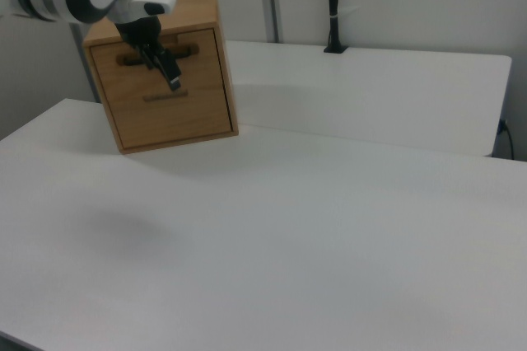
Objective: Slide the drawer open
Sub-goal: 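Move the gripper down to the black bar handle of the drawer, then close the gripper around the black bar handle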
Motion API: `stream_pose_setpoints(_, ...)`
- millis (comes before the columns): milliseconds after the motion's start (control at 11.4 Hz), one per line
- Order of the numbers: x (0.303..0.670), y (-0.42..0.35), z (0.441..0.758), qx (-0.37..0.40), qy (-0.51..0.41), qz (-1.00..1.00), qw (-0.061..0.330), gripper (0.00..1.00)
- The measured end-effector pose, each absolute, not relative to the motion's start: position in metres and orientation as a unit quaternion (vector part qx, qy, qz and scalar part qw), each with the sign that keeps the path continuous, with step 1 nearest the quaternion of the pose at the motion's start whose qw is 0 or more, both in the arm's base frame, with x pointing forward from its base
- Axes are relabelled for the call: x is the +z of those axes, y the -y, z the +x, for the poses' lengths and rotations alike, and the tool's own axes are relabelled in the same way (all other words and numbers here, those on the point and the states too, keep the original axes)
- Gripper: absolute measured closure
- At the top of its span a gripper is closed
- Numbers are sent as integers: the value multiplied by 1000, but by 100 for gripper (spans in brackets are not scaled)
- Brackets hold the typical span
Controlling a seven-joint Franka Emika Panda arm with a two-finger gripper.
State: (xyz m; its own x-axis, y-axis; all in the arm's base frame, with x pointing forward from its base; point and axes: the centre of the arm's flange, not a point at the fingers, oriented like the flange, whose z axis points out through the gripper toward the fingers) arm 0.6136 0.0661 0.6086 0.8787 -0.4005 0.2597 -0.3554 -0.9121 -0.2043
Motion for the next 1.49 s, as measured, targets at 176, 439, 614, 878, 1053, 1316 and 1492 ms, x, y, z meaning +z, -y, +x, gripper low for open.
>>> stream_pose_setpoints(176,594,-107,646,-212,-312,-914,147,4)
stream_pose_setpoints(439,571,-150,674,-266,-387,-850,240,12)
stream_pose_setpoints(614,556,-179,685,-280,-401,-826,281,39)
stream_pose_setpoints(878,538,-207,708,-268,-406,-818,306,54)
stream_pose_setpoints(1053,529,-214,714,-269,-406,-815,314,54)
stream_pose_setpoints(1316,522,-223,715,-269,-404,-814,319,55)
stream_pose_setpoints(1492,522,-222,715,-270,-405,-813,320,59)
